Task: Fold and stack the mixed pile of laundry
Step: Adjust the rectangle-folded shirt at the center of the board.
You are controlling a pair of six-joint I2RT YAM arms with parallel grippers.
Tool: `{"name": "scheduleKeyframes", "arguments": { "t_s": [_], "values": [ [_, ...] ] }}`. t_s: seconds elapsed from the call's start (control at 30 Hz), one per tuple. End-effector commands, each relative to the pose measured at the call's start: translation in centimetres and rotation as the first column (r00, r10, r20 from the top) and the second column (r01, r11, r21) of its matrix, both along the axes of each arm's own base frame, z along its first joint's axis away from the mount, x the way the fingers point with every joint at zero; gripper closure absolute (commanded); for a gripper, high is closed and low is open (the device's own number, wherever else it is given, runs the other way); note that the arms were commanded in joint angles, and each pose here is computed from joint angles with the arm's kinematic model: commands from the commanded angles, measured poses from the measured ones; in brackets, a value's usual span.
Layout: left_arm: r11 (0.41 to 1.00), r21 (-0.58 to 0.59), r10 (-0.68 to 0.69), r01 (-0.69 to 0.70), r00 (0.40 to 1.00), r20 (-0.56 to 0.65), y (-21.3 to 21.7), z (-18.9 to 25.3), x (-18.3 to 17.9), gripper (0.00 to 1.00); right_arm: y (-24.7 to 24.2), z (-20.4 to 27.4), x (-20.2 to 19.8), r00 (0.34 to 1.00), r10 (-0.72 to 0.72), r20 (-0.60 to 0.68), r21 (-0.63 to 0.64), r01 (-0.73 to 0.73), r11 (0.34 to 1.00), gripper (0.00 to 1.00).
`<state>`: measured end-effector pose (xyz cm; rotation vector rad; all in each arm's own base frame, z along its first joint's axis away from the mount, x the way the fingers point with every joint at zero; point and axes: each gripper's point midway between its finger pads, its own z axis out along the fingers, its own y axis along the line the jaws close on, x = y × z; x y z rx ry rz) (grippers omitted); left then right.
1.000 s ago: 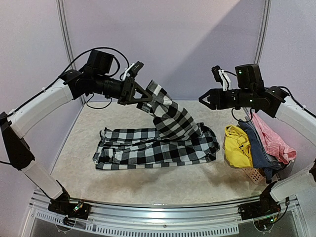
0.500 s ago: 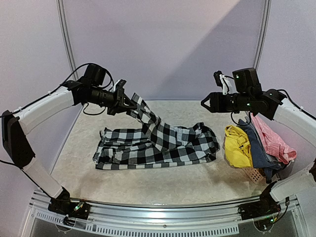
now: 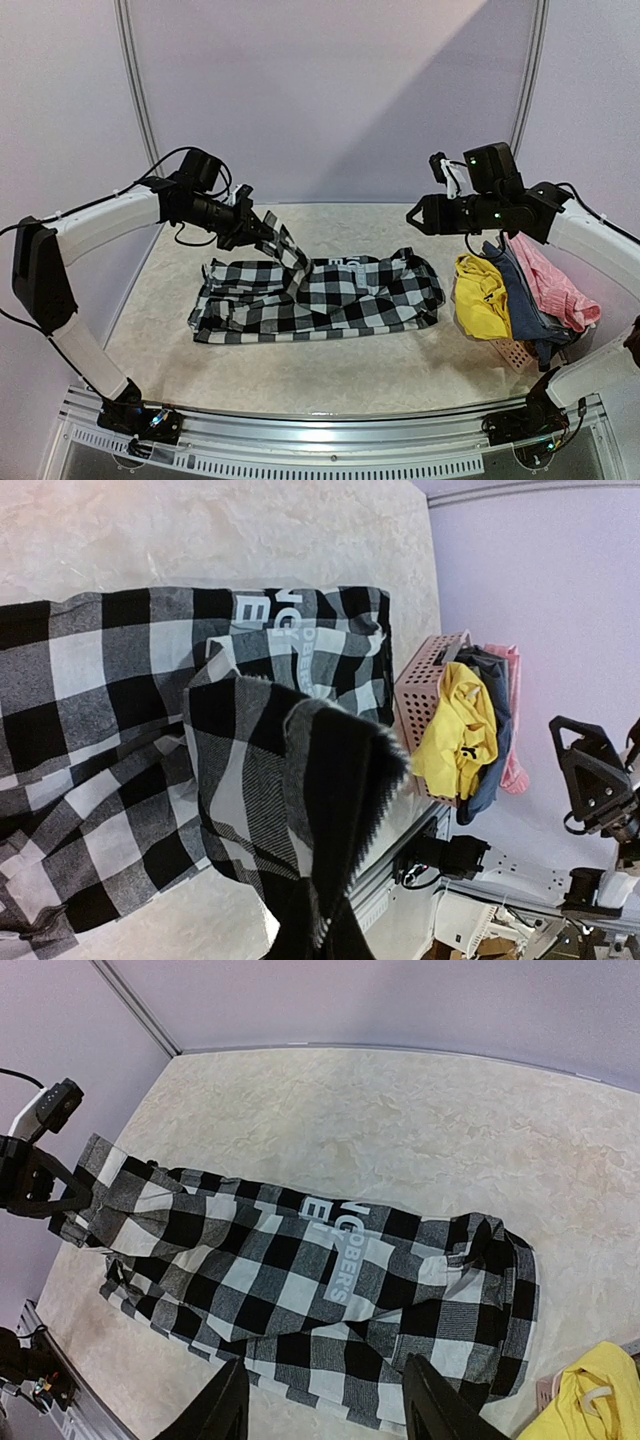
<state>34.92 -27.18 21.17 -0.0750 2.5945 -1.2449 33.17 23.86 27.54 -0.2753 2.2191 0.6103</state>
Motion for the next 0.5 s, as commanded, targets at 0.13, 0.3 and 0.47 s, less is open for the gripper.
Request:
{"name": "scheduleKeyframes", "arguments": {
  "t_s": [0.13, 0.3, 0.47],
  "values": [
    [0.997, 0.069, 0.035, -0.033, 0.999, -0.023, 1.8, -2.7, 1.4, 1.0, -1.2, -1.7, -0.5, 0.998, -0.043, -0.045, -0.03, 0.041, 0.999, 0.47],
    [0.995, 0.097, 0.035, -0.031, 0.998, -0.044, 2.6, -4.2, 1.7, 1.0, -1.2, -2.1, -0.5, 0.998, -0.045, -0.054, -0.034, 0.044, 0.998, 0.48],
    [0.991, 0.13, 0.033, -0.026, 0.998, -0.049, 3.2, -5.2, 1.9, 1.0, -1.0, -2.5, -0.3, 0.997, -0.041, -0.064, -0.038, 0.038, 0.999, 0.48]
  ]
}}
